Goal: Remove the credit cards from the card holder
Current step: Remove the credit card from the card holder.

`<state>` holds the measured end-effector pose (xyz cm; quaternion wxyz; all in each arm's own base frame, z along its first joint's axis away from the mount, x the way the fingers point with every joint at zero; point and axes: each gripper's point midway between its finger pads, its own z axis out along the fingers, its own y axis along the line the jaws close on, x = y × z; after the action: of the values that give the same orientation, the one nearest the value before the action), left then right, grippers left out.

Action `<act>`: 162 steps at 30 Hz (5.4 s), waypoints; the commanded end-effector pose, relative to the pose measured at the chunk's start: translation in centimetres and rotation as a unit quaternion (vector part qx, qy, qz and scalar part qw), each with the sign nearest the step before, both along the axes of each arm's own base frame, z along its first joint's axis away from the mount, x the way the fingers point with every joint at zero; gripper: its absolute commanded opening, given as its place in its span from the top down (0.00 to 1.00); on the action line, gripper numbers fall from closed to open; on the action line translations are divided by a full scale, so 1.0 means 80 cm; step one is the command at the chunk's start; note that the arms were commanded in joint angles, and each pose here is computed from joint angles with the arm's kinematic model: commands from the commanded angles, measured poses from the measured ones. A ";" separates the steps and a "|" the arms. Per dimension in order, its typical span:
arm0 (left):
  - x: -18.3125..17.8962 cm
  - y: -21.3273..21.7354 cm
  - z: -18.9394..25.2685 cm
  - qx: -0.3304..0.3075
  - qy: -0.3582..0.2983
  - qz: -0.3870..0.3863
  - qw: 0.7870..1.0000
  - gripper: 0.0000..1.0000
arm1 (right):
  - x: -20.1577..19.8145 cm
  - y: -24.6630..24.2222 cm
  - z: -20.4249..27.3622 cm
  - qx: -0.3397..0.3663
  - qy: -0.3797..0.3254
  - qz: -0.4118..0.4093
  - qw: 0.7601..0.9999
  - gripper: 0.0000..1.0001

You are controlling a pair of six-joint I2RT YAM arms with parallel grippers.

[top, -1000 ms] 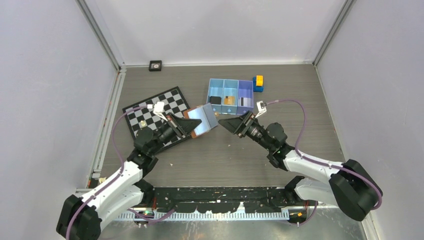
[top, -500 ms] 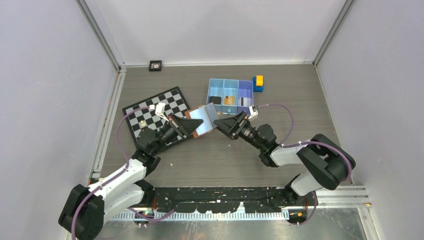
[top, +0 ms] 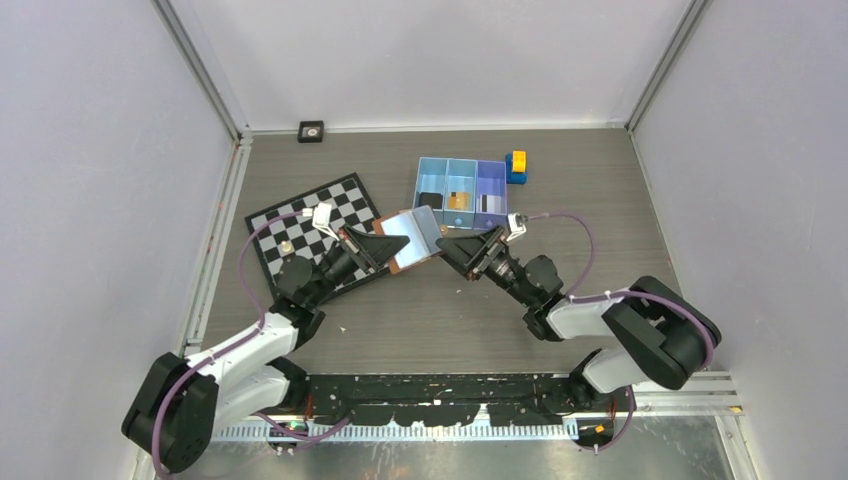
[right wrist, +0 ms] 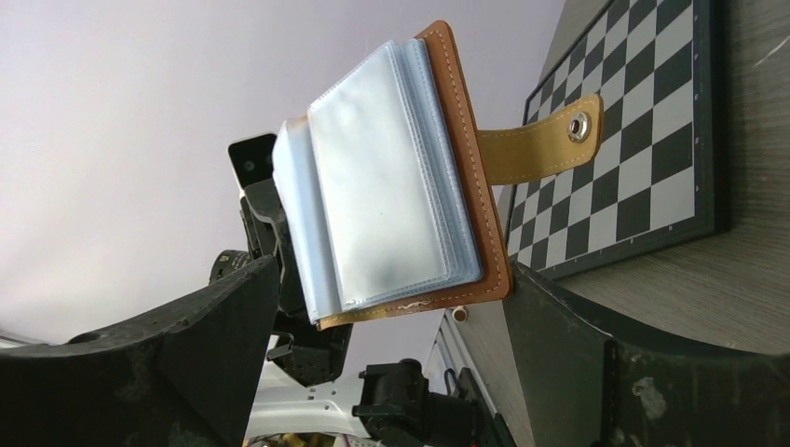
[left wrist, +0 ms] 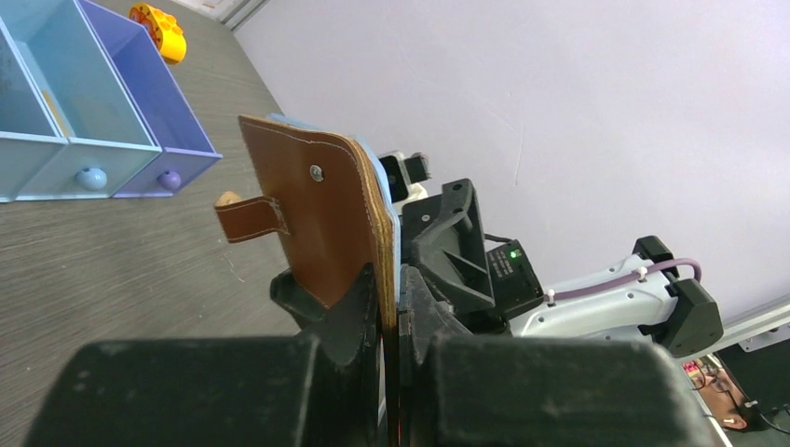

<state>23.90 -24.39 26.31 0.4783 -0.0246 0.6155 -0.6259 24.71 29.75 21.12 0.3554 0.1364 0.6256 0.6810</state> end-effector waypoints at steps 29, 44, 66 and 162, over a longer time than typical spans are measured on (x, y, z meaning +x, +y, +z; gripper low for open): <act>-0.003 -0.016 -0.008 0.073 0.006 -0.037 0.997 1.00 | -0.015 -0.018 0.055 -0.105 -0.123 -0.028 0.987 0.38; 0.019 -0.028 -0.057 0.150 0.075 -0.045 0.985 1.00 | 0.003 -0.020 0.018 -0.204 -0.099 -0.039 0.973 0.63; 0.030 -0.043 -0.098 0.158 0.108 -0.070 0.979 0.26 | 0.008 -0.003 0.005 -0.198 -0.095 -0.019 0.975 0.90; 0.013 -0.065 -0.075 0.103 0.082 -0.146 0.981 1.00 | 0.025 -0.053 0.017 -0.097 -0.055 -0.051 0.992 0.82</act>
<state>25.77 -29.06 19.00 0.3293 0.0334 0.7309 -0.5969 25.89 25.94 20.41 0.4056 0.0903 0.6783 0.6060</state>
